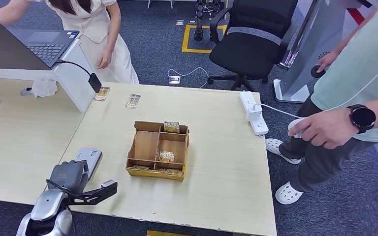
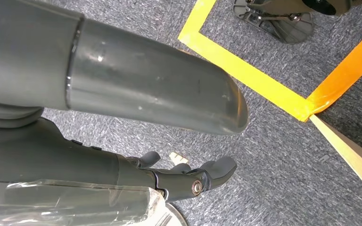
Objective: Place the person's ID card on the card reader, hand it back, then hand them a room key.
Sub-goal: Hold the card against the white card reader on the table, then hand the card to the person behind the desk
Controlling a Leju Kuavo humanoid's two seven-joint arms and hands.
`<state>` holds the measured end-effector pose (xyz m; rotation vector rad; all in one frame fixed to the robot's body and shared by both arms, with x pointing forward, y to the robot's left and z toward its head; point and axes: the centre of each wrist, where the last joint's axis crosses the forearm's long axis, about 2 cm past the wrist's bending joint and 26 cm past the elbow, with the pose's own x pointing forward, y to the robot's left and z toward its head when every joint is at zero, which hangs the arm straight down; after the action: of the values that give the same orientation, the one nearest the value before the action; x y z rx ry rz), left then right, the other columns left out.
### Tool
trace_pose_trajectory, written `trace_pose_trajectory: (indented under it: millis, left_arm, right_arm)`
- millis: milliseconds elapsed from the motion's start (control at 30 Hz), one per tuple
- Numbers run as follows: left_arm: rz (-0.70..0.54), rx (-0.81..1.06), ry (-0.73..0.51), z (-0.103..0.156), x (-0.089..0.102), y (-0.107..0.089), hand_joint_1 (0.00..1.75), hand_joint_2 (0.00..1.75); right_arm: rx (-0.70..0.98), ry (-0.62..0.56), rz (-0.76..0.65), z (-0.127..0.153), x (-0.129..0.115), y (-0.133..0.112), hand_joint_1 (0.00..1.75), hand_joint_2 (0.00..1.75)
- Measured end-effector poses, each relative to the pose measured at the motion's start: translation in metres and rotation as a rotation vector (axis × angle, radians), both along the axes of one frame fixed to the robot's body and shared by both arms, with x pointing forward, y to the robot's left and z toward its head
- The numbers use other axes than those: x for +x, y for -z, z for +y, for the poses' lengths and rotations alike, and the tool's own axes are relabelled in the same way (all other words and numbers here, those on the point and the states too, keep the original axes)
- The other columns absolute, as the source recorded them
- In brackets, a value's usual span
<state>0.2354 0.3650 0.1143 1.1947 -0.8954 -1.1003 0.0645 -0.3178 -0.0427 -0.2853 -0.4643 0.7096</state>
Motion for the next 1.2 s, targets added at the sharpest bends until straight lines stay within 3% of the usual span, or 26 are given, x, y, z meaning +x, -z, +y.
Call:
trace_pose_trajectory:
  millis: [267,433,700,1200]
  left_arm:
    - [0.022,-0.009,0.014,-0.001,0.000,0.003,1.75,1.75]
    - [-0.093,-0.071,0.084,-0.006,0.002,0.000,1.75,1.75]
    - [-0.442,-0.206,0.126,-0.008,0.028,-0.042,1.75,1.75]
    - [-0.552,-0.210,0.151,-0.004,0.045,-0.068,1.75,1.75]
  right_arm:
    - [0.001,-0.001,-0.002,0.000,0.000,0.000,0.00,0.00]
    - [0.002,-0.002,-0.005,0.000,0.000,0.000,0.00,0.00]
    - [0.004,-0.016,-0.010,0.000,-0.001,0.001,0.00,0.00]
    - [0.003,-0.031,-0.015,0.002,0.004,0.002,0.00,0.00]
